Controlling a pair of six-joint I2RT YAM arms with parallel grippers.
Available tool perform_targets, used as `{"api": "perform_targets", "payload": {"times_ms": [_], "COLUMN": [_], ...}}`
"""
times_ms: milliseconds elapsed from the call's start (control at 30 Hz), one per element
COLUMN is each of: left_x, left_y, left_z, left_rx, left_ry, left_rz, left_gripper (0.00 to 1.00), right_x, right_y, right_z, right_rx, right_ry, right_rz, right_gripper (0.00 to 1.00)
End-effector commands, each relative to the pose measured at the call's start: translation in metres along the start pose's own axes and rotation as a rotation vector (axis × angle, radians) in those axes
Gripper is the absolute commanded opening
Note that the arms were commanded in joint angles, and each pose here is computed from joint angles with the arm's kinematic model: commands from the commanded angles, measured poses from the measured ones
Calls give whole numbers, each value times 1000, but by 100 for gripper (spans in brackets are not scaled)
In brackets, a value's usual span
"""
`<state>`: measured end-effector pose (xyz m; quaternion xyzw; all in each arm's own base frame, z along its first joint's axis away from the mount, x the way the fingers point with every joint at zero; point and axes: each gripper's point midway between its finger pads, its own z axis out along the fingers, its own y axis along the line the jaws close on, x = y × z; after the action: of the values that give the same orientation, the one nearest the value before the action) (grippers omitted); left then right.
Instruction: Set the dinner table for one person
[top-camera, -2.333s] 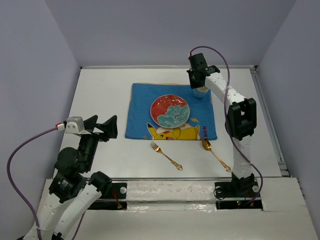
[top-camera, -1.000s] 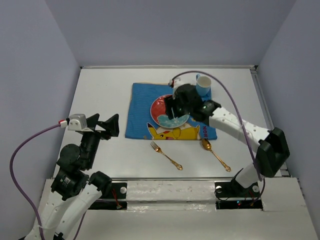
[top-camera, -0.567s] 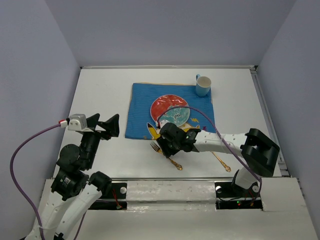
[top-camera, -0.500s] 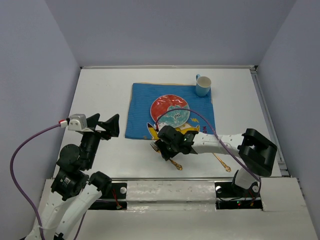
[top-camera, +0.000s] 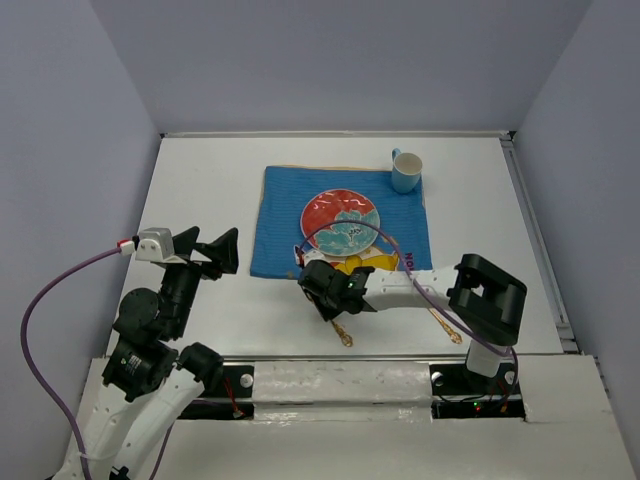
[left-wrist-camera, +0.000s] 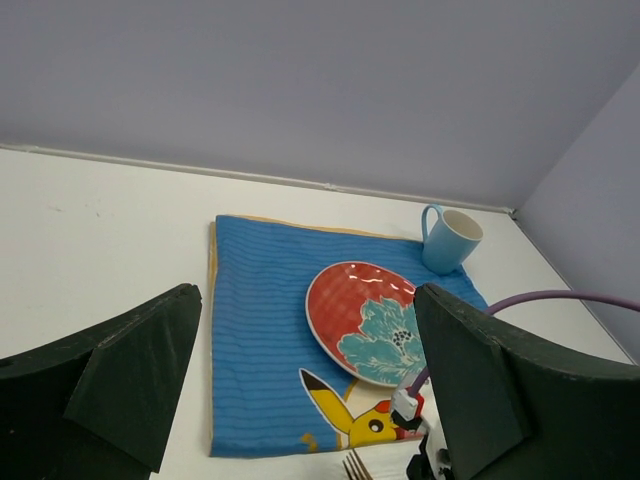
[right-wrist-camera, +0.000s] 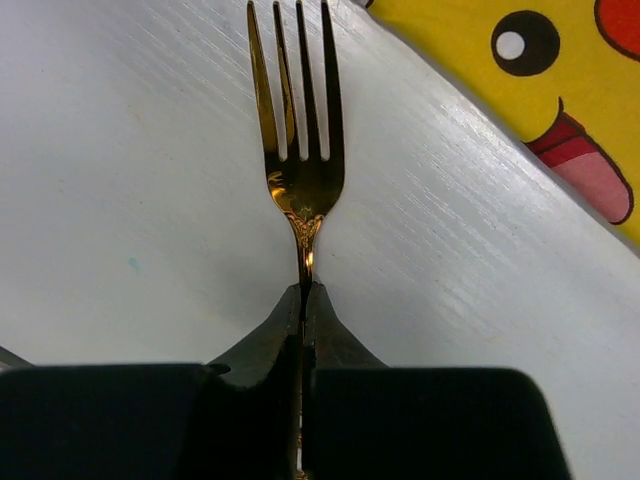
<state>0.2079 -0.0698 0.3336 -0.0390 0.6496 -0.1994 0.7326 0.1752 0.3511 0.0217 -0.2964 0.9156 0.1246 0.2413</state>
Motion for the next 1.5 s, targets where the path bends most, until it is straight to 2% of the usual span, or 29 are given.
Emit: {"api": "perform_targets", "payload": {"times_ms": [0, 133, 167, 233, 267, 300, 333, 400, 433, 500, 533, 600, 700, 1033, 1467], "left_x": [-10, -12, -12, -12, -12, -13, -14, -15, -15, -15, -14, -14, -15, -16, -13], "left_y": [-4, -6, -6, -7, -6, -5, -4, -4, -3, -4, -4, -5, -6, -7, -7], "left_z": [2, 2, 2, 2, 2, 1, 0, -1, -1, -1, -1, -1, -2, -4, -1], "left_rx": [17, 28, 28, 31, 31, 27, 22, 21, 21, 22, 26, 30, 37, 41, 36], "left_ry": [-41, -45, -45, -47, -46, -50, -55, -61, -61, -59, -57, -55, -58, -64, -53], "left_rz": [-3, -5, -4, -5, -5, -4, -5, -5, -5, -4, -5, -6, -5, -8, -6], "left_gripper": [99, 99, 99, 99, 99, 99, 99, 99, 99, 99, 99, 99, 99, 99, 99], "right_x": [-22, -101, -121, -149, -188, -203, -209, -251, -252, -280, -278, -291, -287, -266, -271], "right_y": [25, 42, 30, 20, 8, -1, -9, -20, -25, -30, -26, -36, -48, -72, -73], "right_z": [-14, -55, -59, -51, -60, -59, -40, -43, -21, -20, -1, 5, 26, 74, 100], "right_rx": [-65, -82, -20, 18, 40, 70, 115, 124, 156, 134, 126, 129, 171, 230, 208], "right_ry": [-54, -263, -322, -361, -436, -470, -470, -551, -541, -580, -560, -585, -584, -490, -445], "right_rz": [25, 105, 144, 226, 296, 340, 390, 489, 509, 580, 618, 688, 739, 723, 674], "right_gripper": [0, 0, 0, 0, 0, 0, 0, 0, 0, 0, 0, 0, 0, 0, 0]}}
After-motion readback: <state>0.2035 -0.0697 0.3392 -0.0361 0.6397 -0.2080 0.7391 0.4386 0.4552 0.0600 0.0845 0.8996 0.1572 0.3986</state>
